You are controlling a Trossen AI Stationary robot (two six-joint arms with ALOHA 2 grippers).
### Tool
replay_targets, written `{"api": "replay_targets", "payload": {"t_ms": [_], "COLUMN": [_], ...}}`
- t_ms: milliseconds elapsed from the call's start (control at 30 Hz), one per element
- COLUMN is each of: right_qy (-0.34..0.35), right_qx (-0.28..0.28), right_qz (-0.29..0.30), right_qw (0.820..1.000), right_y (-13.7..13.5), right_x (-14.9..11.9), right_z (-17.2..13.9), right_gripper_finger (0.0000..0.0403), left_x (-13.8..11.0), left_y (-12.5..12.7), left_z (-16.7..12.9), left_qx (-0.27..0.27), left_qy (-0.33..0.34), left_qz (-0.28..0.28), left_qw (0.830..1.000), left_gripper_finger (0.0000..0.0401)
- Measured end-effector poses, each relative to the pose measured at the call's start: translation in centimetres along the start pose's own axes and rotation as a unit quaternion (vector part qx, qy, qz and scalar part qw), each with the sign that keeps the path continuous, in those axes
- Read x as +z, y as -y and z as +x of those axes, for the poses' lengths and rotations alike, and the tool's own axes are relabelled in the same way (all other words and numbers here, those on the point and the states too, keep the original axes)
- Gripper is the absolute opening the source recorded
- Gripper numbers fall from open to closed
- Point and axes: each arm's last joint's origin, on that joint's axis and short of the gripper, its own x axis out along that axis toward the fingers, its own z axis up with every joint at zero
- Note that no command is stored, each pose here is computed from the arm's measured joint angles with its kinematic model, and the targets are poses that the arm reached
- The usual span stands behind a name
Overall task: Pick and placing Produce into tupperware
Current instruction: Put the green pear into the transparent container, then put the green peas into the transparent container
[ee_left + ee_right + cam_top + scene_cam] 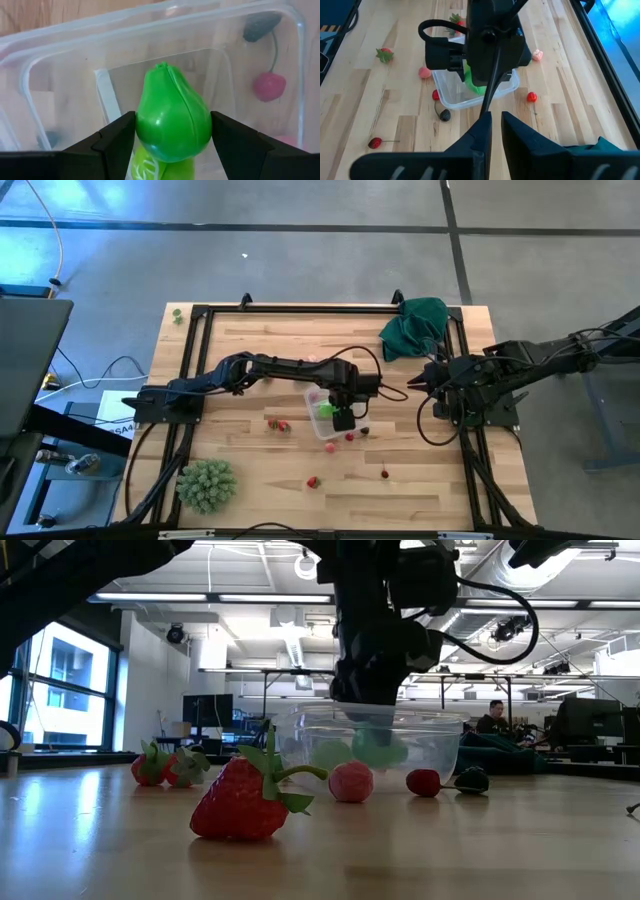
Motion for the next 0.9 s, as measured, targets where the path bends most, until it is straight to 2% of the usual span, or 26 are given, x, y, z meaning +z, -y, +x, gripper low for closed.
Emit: {"api": "replay_targets", "payload": {"t_ms": [467,900], "right_qy": [0.0,0.0], "right_qx": [0.0,0.0], "right_qz": [0.0,0.0], "right_qw": [1.0,1.0], "right_y": [0.0,0.0], "right_x": [0.0,0.0], "right_z": [0.01,0.0], "right_gripper_finger": [0.0032,0.0032], "left_x": [0.21,0.35], "left_y": [0.11,0.08], "left_z": [0.0,-0.01], "left_qx": [-0.009,-0.002], "left_qy": [0.011,0.018], "left_qz": [0.021,0.029], "left_qw": [1.0,0.999], "left_gripper_finger": [0.0241,0.0332]}}
